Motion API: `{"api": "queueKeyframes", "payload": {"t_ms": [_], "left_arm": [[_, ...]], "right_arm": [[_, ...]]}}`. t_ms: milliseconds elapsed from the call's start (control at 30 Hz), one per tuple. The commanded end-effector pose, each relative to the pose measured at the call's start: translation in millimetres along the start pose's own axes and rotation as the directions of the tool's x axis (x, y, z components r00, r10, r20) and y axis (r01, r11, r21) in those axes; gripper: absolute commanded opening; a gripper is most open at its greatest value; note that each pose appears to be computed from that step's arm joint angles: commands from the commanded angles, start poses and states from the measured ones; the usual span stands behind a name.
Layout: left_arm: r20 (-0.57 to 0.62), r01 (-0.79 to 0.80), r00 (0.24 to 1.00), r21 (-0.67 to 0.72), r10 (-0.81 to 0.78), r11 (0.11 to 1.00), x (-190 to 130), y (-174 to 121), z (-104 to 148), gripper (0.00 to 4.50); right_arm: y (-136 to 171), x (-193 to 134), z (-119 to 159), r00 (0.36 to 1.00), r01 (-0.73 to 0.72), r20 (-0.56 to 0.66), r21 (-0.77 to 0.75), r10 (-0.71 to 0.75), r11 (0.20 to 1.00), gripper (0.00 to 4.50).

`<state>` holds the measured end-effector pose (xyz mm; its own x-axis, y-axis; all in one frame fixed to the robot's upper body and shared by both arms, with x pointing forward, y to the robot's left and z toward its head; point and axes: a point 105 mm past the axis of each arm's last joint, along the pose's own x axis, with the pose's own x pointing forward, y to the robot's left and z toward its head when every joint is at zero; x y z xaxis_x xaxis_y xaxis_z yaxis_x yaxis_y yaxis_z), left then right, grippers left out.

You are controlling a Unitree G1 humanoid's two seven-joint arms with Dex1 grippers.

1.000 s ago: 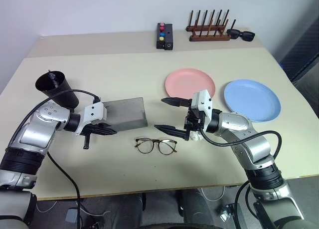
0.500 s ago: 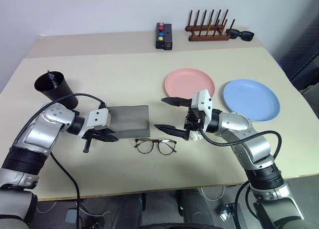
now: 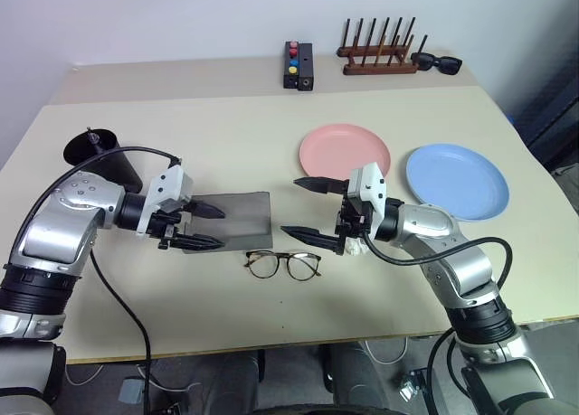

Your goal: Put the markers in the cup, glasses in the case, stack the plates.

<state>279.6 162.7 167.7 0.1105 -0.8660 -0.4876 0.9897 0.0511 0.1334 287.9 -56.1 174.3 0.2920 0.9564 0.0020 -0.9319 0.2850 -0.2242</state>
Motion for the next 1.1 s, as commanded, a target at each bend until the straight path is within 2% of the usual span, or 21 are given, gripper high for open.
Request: {"api": "queueKeyframes", "payload": {"t_ms": [33, 67, 100, 233, 433, 567, 600, 967, 1000, 1067, 1100], "left_arm": [[0.031, 0.045, 0.998, 0.053, -0.047, 0.998, 15, -11, 18, 3.72], [0.02, 0.066, 0.998, 0.071, -0.067, 0.995, 23, -15, 19, 4.24], [-0.002, 0.081, 0.997, 0.1, -0.081, 0.992, 32, -17, 18, 4.42], [-0.068, 0.115, 0.992, 0.168, -0.105, 0.979, 65, -17, 12, 4.42], [-0.11, 0.16, 0.984, 0.243, -0.137, 0.957, 92, -11, 15, 4.42], [-0.156, 0.198, 0.975, 0.281, -0.159, 0.939, 101, -9, 12, 4.42], [-0.168, 0.205, 0.972, 0.286, -0.161, 0.936, 102, -9, 10, 3.93], [-0.187, 0.256, 0.96, 0.278, -0.21, 0.926, 106, -9, 5, 3.93], [-0.177, 0.259, 0.96, 0.272, -0.216, 0.927, 107, -10, 5, 3.51], [-0.17, 0.262, 0.96, 0.266, -0.223, 0.928, 108, -10, 6, 3.07], [-0.17, 0.263, 0.96, 0.264, -0.224, 0.928, 108, -11, 6, 2.56]], "right_arm": [[-6, -12, 5, 0.999, 0.034, -0.001, -0.029, -0.034, 0.999, 4.5], [-7, -15, 3, 0.999, 0.045, -0.012, -0.028, -0.045, 0.999, 4.5], [-9, -20, 1, 0.998, 0.056, -0.023, -0.027, -0.057, 0.998, 4.5], [-14, -41, -9, 0.99, 0.101, -0.097, -0.029, -0.103, 0.994, 4.5], [-3, -67, -27, 0.972, 0.09, -0.219, -0.007, -0.089, 0.996, 4.5], [0, -72, -27, 0.968, 0.099, -0.23, -0.015, -0.099, 0.995, 4.5], [0, -71, -27, 0.968, 0.103, -0.227, -0.018, -0.104, 0.995, 4.5], [-1, -72, -26, 0.967, 0.121, -0.222, -0.029, -0.125, 0.992, 4.5], [-1, -72, -26, 0.967, 0.122, -0.222, -0.03, -0.126, 0.992, 4.5], [-2, -71, -26, 0.967, 0.123, -0.222, -0.031, -0.127, 0.992, 4.5], [-2, -71, -26, 0.967, 0.124, -0.221, -0.033, -0.128, 0.992, 4.5]]}}
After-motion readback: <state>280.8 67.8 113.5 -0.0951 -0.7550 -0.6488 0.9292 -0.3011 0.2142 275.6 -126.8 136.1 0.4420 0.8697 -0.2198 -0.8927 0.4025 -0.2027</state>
